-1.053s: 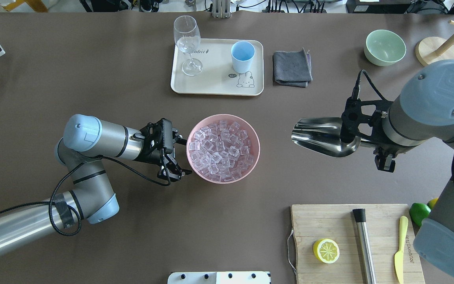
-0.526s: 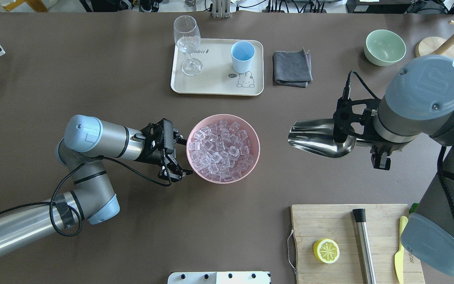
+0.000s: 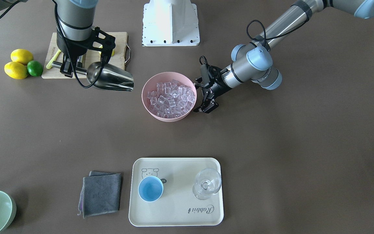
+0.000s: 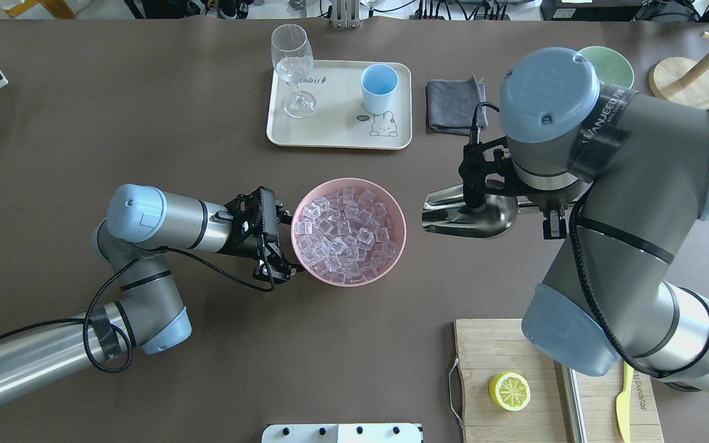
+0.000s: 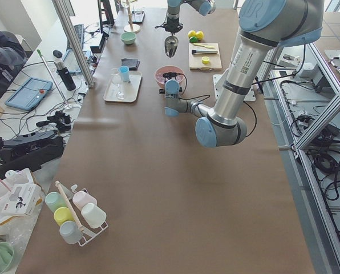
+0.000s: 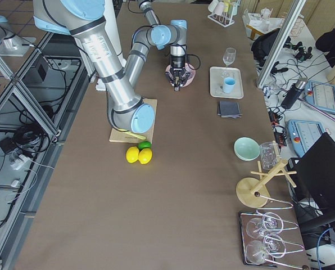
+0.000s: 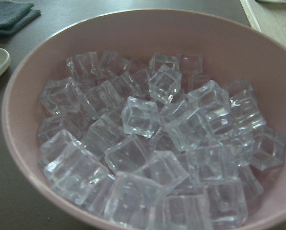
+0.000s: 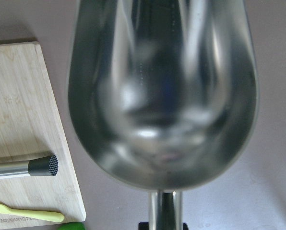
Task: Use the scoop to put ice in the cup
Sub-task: 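Hold the pink bowl rim with the left gripper while the right brings the scoop over, then dip the scoop into the ice cubes with the right gripper and scoop some up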
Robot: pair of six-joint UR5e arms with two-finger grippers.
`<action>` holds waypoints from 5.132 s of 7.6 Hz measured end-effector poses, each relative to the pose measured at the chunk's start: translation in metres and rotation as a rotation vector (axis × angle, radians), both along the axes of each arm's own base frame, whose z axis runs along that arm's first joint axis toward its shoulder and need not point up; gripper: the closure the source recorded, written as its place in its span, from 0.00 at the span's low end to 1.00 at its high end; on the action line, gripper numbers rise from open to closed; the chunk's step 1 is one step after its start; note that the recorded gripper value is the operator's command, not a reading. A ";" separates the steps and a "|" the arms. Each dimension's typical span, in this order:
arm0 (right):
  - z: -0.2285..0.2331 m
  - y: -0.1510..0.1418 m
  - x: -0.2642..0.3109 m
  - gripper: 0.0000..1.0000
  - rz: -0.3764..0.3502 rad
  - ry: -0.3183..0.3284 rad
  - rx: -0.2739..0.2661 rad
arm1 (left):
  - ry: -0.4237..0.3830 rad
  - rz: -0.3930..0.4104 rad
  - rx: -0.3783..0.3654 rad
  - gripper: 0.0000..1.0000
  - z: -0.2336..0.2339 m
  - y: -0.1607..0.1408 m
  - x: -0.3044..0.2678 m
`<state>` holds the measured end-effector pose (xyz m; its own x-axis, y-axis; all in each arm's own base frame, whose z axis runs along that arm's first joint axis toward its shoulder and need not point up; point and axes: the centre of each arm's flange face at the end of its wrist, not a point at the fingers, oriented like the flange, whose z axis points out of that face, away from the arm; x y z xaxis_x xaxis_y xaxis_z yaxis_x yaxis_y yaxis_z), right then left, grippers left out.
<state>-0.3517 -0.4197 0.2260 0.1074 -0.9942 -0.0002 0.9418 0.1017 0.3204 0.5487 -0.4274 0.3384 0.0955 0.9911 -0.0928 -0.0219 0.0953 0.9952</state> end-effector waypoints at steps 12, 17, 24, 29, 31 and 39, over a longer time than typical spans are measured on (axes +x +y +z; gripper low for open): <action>-0.076 -0.052 -0.129 1.00 -0.112 0.304 -0.032 | 0.007 0.001 0.004 0.02 -0.002 0.001 -0.002; -0.069 -0.021 -0.153 1.00 -0.171 0.402 -0.026 | 0.005 0.003 0.003 0.02 0.000 0.002 -0.001; -0.059 -0.029 -0.201 1.00 -0.166 0.407 -0.023 | 0.005 0.005 0.003 0.02 -0.001 0.003 0.000; -0.039 -0.028 -0.207 1.00 -0.041 0.273 0.000 | 0.002 0.003 0.001 0.02 0.001 0.003 -0.001; -0.023 -0.021 -0.197 1.00 0.036 0.183 0.009 | -0.010 0.002 -0.006 0.02 0.001 0.002 0.001; -0.009 0.001 -0.160 1.00 0.289 -0.149 0.049 | -0.081 -0.052 -0.119 0.02 -0.016 -0.039 -0.008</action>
